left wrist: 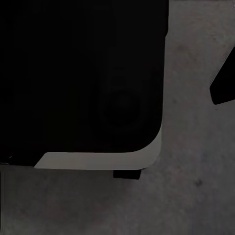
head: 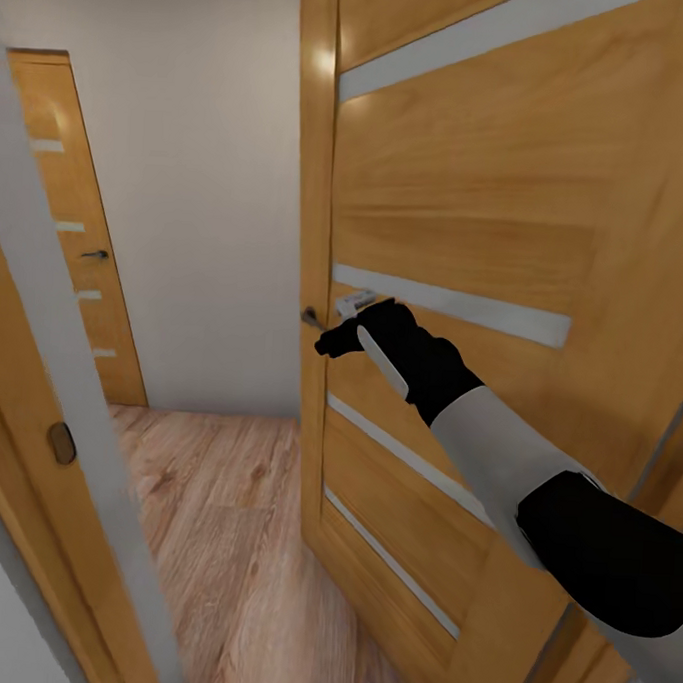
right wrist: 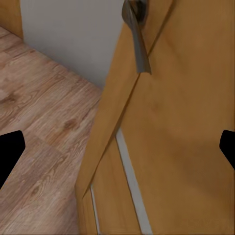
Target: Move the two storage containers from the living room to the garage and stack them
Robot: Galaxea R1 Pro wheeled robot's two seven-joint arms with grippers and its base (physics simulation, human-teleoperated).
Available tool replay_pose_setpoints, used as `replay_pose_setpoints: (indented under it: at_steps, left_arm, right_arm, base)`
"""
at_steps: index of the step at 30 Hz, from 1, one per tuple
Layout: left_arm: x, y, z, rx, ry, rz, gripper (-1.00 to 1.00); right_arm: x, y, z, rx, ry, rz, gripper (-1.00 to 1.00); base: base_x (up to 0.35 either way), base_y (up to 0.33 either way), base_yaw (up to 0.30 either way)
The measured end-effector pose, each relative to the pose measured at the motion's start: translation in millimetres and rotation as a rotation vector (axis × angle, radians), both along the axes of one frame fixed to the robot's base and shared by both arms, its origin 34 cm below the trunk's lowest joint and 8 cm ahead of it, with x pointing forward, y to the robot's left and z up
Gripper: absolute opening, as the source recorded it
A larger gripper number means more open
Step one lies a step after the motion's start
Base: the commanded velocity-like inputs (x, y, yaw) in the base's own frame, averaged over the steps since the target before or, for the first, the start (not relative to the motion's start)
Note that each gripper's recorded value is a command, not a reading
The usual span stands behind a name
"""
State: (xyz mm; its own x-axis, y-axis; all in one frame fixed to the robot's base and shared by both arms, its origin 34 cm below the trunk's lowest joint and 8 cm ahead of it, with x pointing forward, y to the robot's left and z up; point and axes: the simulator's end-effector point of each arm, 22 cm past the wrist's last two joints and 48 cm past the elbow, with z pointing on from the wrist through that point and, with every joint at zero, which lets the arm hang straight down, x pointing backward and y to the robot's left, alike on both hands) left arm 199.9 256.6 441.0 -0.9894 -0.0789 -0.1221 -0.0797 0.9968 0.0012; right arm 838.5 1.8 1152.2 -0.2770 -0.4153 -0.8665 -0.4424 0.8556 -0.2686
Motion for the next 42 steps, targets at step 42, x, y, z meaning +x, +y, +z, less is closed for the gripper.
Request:
replay_pose_setpoints:
  at_steps: [42]
  left_arm:
    - [1.2,0.5,0.0,0.002,-0.005,0.000,1.00]
  right_arm:
    - [47.9,-141.2,-17.2,-0.277,-0.107,-0.479,1.00]
  base:
    - [0.039,0.000,0.000]
